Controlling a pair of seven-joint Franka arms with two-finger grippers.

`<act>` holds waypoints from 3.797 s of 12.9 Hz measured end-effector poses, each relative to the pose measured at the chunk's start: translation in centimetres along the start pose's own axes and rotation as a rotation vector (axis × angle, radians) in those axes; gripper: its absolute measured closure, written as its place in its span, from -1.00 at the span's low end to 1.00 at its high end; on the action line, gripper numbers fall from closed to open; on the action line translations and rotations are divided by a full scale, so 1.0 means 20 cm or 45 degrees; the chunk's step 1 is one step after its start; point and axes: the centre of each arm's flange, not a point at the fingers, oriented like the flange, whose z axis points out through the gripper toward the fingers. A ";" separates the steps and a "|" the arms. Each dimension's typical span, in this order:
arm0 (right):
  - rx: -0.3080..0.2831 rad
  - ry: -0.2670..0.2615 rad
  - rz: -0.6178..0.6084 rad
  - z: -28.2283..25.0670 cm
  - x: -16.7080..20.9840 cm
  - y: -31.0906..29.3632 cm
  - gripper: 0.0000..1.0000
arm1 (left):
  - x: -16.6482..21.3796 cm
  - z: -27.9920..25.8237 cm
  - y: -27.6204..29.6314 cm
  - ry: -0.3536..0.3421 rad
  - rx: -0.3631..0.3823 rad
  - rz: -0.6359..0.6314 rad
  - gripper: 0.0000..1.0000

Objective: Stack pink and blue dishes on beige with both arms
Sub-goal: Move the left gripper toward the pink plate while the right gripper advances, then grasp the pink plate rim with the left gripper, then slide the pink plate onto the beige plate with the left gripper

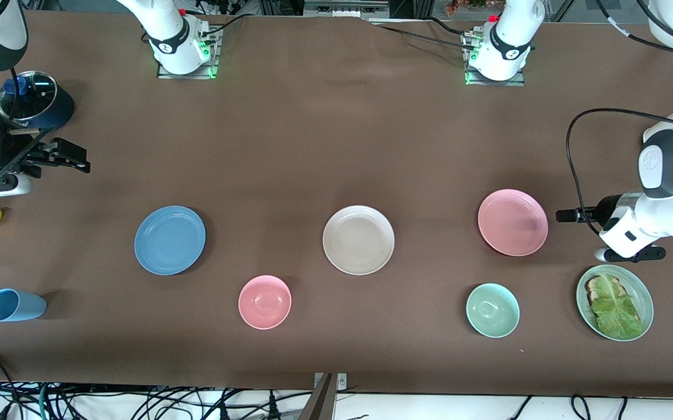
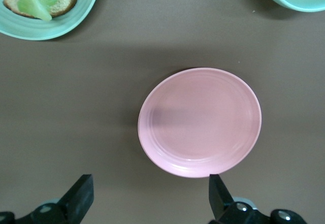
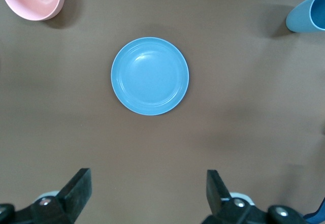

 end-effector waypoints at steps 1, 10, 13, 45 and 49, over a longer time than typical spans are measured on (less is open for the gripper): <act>0.000 0.000 0.000 0.00 0.00 0.00 -1.00 | 0.01 0.07 0.00 0.020 0.001 0.000 -1.00; -0.004 0.012 0.003 0.13 0.05 0.01 -1.00 | -0.12 0.76 -0.07 0.193 0.012 0.059 -1.00; -0.006 0.012 0.004 0.20 0.07 0.01 -1.00 | -0.15 0.82 -0.18 0.161 0.006 0.085 -0.99; -0.034 0.085 -0.042 1.06 0.48 0.23 -1.00 | -0.15 0.35 1.72 -0.037 -0.200 -0.042 0.89; -0.032 0.080 -0.042 1.14 0.50 0.24 -1.00 | -0.12 0.45 1.88 0.029 -0.248 -0.066 0.89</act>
